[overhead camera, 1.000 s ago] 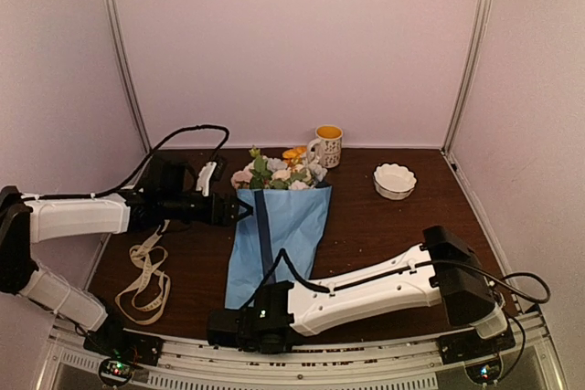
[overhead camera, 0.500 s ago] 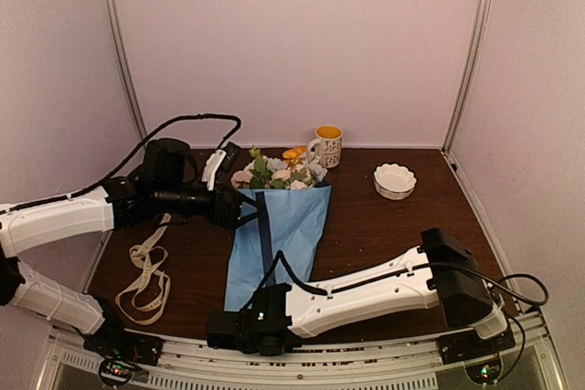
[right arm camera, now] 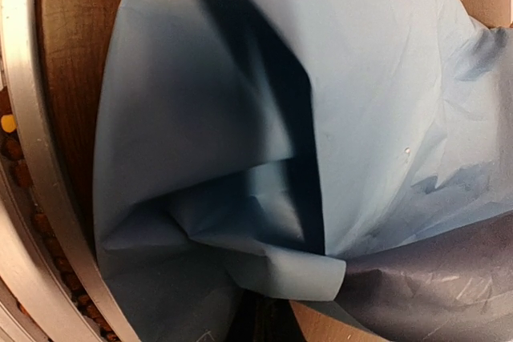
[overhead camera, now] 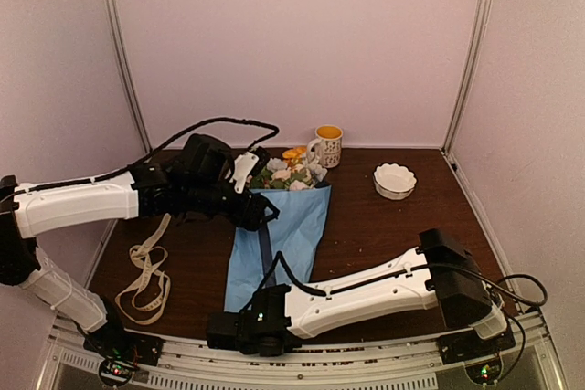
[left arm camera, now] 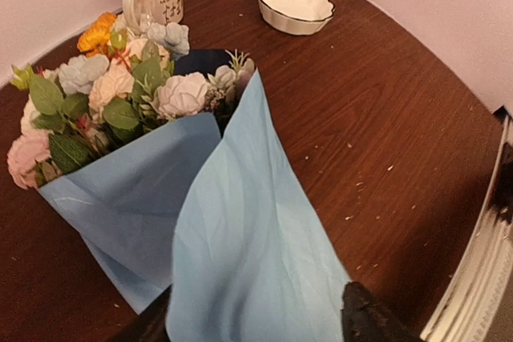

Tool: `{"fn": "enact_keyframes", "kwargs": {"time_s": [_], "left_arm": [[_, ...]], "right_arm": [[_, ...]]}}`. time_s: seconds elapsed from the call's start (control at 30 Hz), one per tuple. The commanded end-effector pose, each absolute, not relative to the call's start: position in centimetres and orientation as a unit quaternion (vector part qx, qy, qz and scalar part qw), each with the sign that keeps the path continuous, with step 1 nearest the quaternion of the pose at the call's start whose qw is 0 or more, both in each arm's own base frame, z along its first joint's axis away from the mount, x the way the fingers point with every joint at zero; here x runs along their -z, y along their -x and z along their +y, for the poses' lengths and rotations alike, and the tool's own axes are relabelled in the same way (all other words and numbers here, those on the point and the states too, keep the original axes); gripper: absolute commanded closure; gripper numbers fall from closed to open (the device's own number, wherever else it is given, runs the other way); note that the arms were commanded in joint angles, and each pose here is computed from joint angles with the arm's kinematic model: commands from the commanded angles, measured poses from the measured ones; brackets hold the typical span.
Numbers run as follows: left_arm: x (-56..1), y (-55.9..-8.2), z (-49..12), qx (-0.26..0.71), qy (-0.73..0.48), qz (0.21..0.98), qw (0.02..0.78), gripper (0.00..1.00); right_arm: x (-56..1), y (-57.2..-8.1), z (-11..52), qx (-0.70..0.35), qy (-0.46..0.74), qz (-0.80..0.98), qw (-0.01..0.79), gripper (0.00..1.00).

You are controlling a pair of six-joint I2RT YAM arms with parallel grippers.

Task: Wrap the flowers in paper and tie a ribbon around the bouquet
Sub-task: Fold the two-thirds-folded wrapping paper at the center of the board.

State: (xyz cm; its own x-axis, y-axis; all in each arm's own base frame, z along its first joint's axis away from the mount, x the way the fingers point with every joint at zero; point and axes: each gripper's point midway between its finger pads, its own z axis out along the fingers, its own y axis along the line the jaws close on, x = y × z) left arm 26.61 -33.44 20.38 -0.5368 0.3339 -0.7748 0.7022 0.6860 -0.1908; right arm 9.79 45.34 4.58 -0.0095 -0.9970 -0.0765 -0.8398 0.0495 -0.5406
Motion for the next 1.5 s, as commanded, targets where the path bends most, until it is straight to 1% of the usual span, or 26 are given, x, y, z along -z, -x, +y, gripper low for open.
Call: {"fn": "enact_keyframes", "kwargs": {"time_s": [0.0, 0.03, 0.13, 0.17, 0.23, 0.37, 0.57, 0.67, 0.73, 0.8, 0.87, 1.0, 1.07, 1.2, 1.3, 1.47], "left_arm": [[-21.5, -27.4, -32.9, 0.205, -0.302, 0.843, 0.395, 0.45], [-21.7, -27.4, -32.7, 0.204, -0.301, 0.843, 0.397, 0.53], [-21.9, -27.3, -32.4, 0.202, -0.300, 0.842, 0.400, 0.69], [-21.8, -27.1, -32.3, 0.202, -0.302, 0.843, 0.397, 0.77], [-21.4, -26.9, -32.4, 0.204, -0.306, 0.844, 0.391, 1.00], [-19.5, -27.2, -31.9, 0.203, -0.310, 0.849, 0.377, 1.00], [-16.3, -30.6, -29.4, 0.219, -0.280, 0.854, 0.380, 1.00], [-13.5, -32.0, -28.6, 0.223, -0.267, 0.866, 0.359, 1.00], [-11.5, -32.9, -27.9, 0.221, -0.251, 0.877, 0.346, 1.00], [-9.6, -33.5, -27.2, 0.224, -0.236, 0.884, 0.335, 1.00], [-8.1, -33.7, -27.1, 0.227, -0.236, 0.887, 0.325, 1.00], [-5.0, -33.6, -27.3, 0.228, -0.247, 0.891, 0.305, 1.00], [-3.5, -33.6, -27.3, 0.234, -0.243, 0.893, 0.297, 1.00], [-1.0, -33.7, -26.7, 0.244, -0.229, 0.902, 0.273, 1.00], [0.2, -33.5, -26.5, 0.253, -0.221, 0.905, 0.262, 1.00], [0.9, -33.2, -26.8, 0.288, -0.210, 0.899, 0.253, 1.00]], "right_arm": [[-4.6, -9.6, 45.5, 0.185, 0.669, 0.682, 0.231, 1.00], [-4.6, -9.6, 45.5, 0.185, 0.669, 0.682, 0.231, 1.00], [-4.6, -9.7, 45.5, 0.186, 0.668, 0.682, 0.233, 1.00], [-4.7, -9.7, 45.5, 0.187, 0.668, 0.681, 0.235, 1.00], [-4.7, -9.8, 45.5, 0.189, 0.667, 0.681, 0.236, 1.00], [-4.9, -9.9, 45.4, 0.190, 0.665, 0.682, 0.239, 1.00], [-5.0, -9.9, 45.0, 0.187, 0.658, 0.688, 0.242, 1.00], [-5.0, -9.9, 44.7, 0.192, 0.658, 0.687, 0.243, 0.99], [-5.1, -10.1, 44.6, 0.194, 0.656, 0.687, 0.246, 0.91], [-5.3, -10.2, 44.5, 0.198, 0.654, 0.686, 0.251, 0.78], [-5.8, -10.4, 44.4, 0.203, 0.649, 0.685, 0.261, 0.63], [-7.2, -11.0, 44.2, 0.215, 0.638, 0.683, 0.284, 0.41], [-7.8, -11.3, 44.0, 0.222, 0.632, 0.683, 0.291, 0.37], [-9.8, -11.0, 43.4, 0.200, 0.618, 0.695, 0.307, 0.35], [-13.6, -9.9, 43.8, 0.106, 0.594, 0.718, 0.346, 0.33], [-17.5, -8.0, 43.7, -0.070, 0.552, 0.747, 0.363, 0.29]]}}
